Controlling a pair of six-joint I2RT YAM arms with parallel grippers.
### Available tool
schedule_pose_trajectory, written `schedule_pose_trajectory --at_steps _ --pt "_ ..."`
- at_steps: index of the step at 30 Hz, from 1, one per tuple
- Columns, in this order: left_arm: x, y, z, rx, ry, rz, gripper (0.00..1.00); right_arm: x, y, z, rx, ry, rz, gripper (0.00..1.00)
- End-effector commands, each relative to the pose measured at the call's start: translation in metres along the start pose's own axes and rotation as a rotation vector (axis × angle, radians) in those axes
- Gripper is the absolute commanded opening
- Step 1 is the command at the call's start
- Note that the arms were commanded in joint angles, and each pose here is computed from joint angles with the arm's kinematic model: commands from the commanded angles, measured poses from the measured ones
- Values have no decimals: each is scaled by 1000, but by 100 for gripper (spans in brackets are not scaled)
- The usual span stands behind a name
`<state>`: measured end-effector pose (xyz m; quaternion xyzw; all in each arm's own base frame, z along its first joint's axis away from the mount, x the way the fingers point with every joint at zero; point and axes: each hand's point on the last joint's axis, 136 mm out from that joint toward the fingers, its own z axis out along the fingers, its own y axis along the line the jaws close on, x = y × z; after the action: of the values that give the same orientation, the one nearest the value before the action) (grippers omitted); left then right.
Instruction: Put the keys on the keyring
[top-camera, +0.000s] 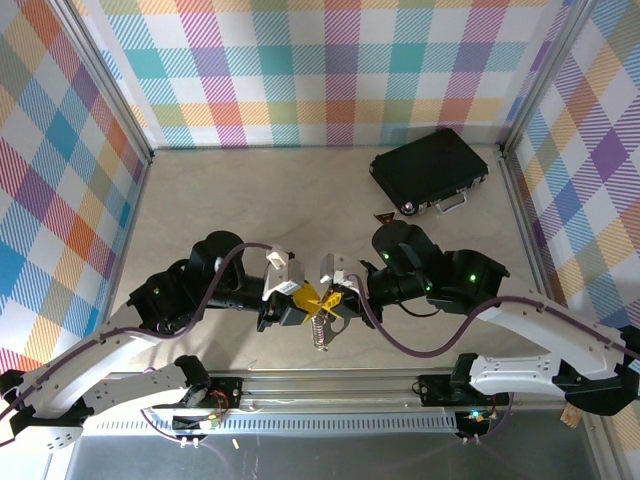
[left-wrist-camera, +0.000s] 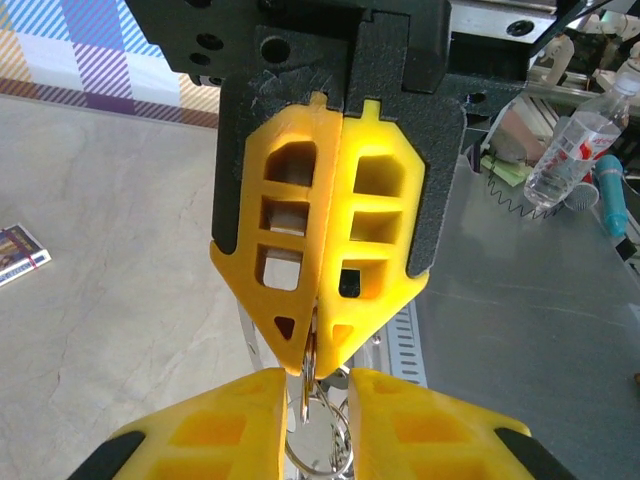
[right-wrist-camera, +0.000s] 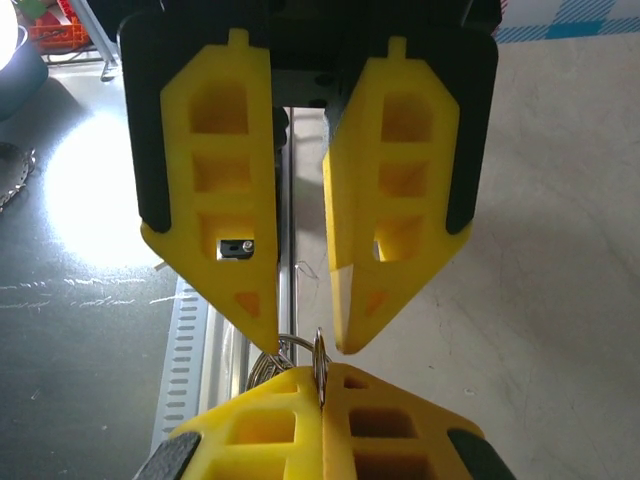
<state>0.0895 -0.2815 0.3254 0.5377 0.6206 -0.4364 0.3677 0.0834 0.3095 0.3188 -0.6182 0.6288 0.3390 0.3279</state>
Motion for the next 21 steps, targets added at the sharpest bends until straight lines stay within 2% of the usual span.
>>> schedule_pose_trajectory --at_steps 1,9,21 --pt "-11 -5 -2 7 -17 43 22 -16 7 -5 -30 -49 -37 0" --pt "-6 -1 1 -9 -5 45 12 -16 10 -2 -47 -50 -40 0" --pt "0 3 2 -35 1 30 14 -20 14 -5 -56 -83 -52 0"
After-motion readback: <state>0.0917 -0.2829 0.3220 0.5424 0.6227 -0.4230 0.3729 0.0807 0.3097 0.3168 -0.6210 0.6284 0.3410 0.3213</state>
